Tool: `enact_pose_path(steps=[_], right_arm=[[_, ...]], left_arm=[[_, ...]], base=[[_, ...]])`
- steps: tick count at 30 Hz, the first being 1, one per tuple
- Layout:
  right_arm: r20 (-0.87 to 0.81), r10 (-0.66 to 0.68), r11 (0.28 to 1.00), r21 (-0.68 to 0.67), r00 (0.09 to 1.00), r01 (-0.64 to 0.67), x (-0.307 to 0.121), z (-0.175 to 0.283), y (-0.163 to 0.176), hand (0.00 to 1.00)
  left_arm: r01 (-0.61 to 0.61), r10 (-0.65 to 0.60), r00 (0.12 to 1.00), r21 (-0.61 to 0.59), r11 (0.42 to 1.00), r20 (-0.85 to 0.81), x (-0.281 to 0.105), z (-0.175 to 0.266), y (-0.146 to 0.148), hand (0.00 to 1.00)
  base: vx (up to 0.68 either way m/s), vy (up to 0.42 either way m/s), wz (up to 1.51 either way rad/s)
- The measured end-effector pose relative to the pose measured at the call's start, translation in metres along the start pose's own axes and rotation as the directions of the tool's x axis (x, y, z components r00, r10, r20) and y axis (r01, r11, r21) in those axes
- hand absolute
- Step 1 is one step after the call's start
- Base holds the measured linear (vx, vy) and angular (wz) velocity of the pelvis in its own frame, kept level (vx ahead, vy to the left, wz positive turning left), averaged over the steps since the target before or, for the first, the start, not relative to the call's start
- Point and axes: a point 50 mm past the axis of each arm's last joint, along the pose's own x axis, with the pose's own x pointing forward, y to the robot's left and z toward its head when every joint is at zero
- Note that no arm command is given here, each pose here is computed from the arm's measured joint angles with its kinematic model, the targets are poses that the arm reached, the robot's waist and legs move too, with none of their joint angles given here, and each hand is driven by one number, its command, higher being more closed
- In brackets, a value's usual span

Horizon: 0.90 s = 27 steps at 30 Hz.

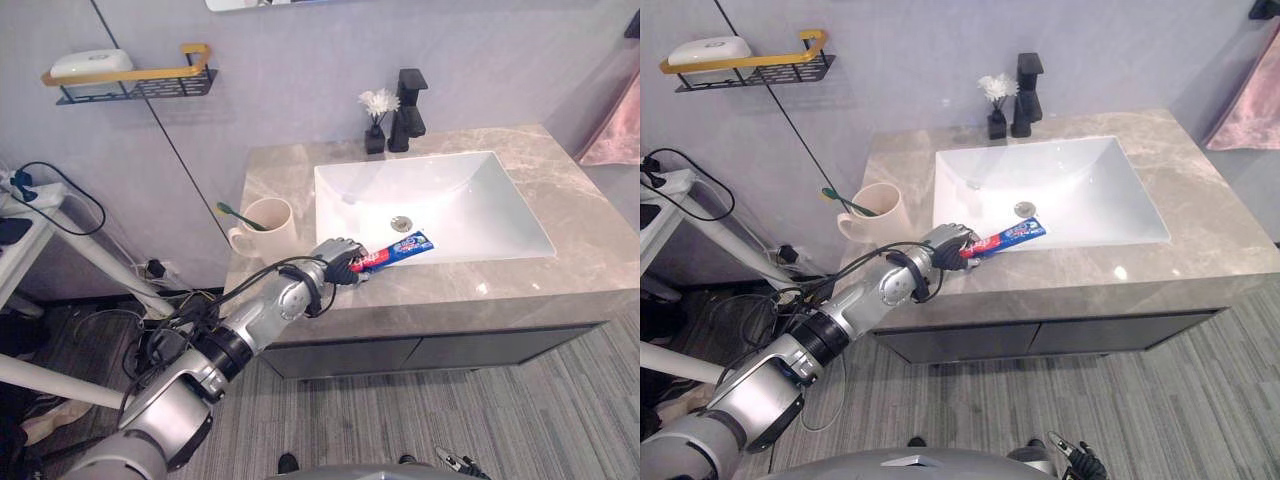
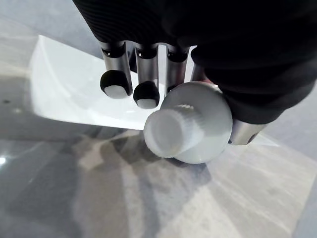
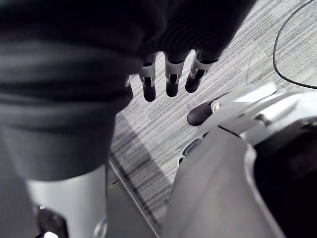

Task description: Organize washtable

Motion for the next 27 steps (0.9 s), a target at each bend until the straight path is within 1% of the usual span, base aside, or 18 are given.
enact_pose_path(steps=[2,3,6,7,9,11,12,13,14,16,17,18,19,20,21,22,24,27], right_arm=[[0.045,-0.01,0.998,0.06,0.999,0.008,-0.002,0.006,-0.005,0.0],[0.095,-0.024,0.992,0.13,0.995,0.012,-0.004,0.013,-0.009,0.0],[0.321,-0.071,0.941,0.334,0.944,-0.043,-0.021,0.045,-0.023,0.0],[0.361,-0.086,0.926,0.373,0.929,-0.059,-0.025,0.05,-0.026,0.0],[0.473,-0.162,0.878,0.469,0.866,-0.091,-0.039,0.068,-0.04,0.0],[0.589,-0.19,0.857,0.489,0.786,-0.159,-0.056,0.089,-0.046,0.0],[0.67,-0.184,0.844,0.483,0.719,-0.234,-0.069,0.105,-0.045,0.0],[0.745,-0.175,0.848,0.446,0.644,-0.287,-0.085,0.12,-0.044,0.0],[0.78,-0.167,0.845,0.428,0.603,-0.319,-0.093,0.128,-0.042,0.0],[0.883,-0.1,0.836,0.324,0.459,-0.442,-0.117,0.152,-0.028,0.0],[0.942,-0.01,0.833,0.193,0.336,-0.518,-0.137,0.17,-0.009,0.0],[0.961,0.05,0.821,0.116,0.272,-0.559,-0.148,0.177,0.005,0.0],[0.968,0.097,0.806,0.061,0.232,-0.589,-0.154,0.181,0.016,0.0],[0.966,0.206,0.742,-0.05,0.157,-0.668,-0.166,0.187,0.042,0.0],[0.946,0.313,0.645,-0.147,0.084,-0.75,-0.177,0.19,0.068,0.0],[0.931,0.36,0.598,-0.187,0.053,-0.779,-0.182,0.19,0.079,0.0],[0.85,0.526,0.421,-0.307,-0.046,-0.854,-0.196,0.188,0.121,0.0],[0.782,0.61,0.326,-0.394,-0.128,-0.859,-0.206,0.192,0.143,0.0]], left_arm=[[0.004,-0.004,0.999,0.004,1.0,0.034,0.001,0.008,0.001,1.0],[-0.008,0.008,0.998,0.008,1.0,0.066,0.001,0.016,0.005,1.0],[-0.098,0.097,0.979,-0.002,0.995,0.181,-0.002,0.043,0.023,1.0],[-0.12,0.12,0.972,-0.009,0.993,0.202,-0.003,0.048,0.028,1.0],[-0.187,0.187,0.944,-0.028,0.982,0.271,-0.007,0.064,0.041,1.0],[-0.253,0.261,0.911,-0.067,0.965,0.32,-0.013,0.076,0.052,1.0],[-0.288,0.304,0.887,-0.1,0.952,0.346,-0.018,0.083,0.055,1.0],[-0.308,0.332,0.865,-0.124,0.943,0.376,-0.022,0.091,0.057,1.0],[-0.315,0.342,0.855,-0.134,0.94,0.389,-0.025,0.095,0.058,1.0],[-0.328,0.363,0.827,-0.156,0.932,0.43,-0.031,0.104,0.06,1.0],[-0.336,0.381,0.806,-0.179,0.925,0.453,-0.036,0.109,0.061,1.0],[-0.338,0.388,0.797,-0.19,0.922,0.464,-0.038,0.111,0.062,1.0],[-0.341,0.392,0.791,-0.193,0.92,0.469,-0.039,0.113,0.063,1.0],[-0.345,0.402,0.779,-0.206,0.916,0.48,-0.041,0.116,0.065,1.0],[-0.35,0.416,0.765,-0.224,0.91,0.491,-0.043,0.119,0.067,1.0],[-0.353,0.421,0.759,-0.229,0.907,0.496,-0.043,0.12,0.068,1.0],[-0.365,0.445,0.741,-0.254,0.896,0.503,-0.045,0.123,0.07,1.0],[-0.374,0.454,0.741,-0.256,0.891,0.495,-0.045,0.121,0.071,1.0]], base=[[0.03,0.013,-0.28],[0.05,0.024,-0.51],[0.05,0.026,-0.62],[0.02,0.013,-0.56],[-0.01,0.003,-0.43],[-0.03,0.005,-0.35],[-0.06,0.012,-0.26],[-0.06,0.012,-0.22],[-0.06,0.011,-0.1],[-0.07,0.01,-0.01],[-0.06,0.003,0.02],[-0.04,-0.004,0.05],[-0.01,-0.006,0.15],[0.0,-0.004,0.33],[0.0,-0.003,0.44],[0.0,-0.005,0.55],[0.0,-0.015,0.49],[0.0,-0.004,0.35]])
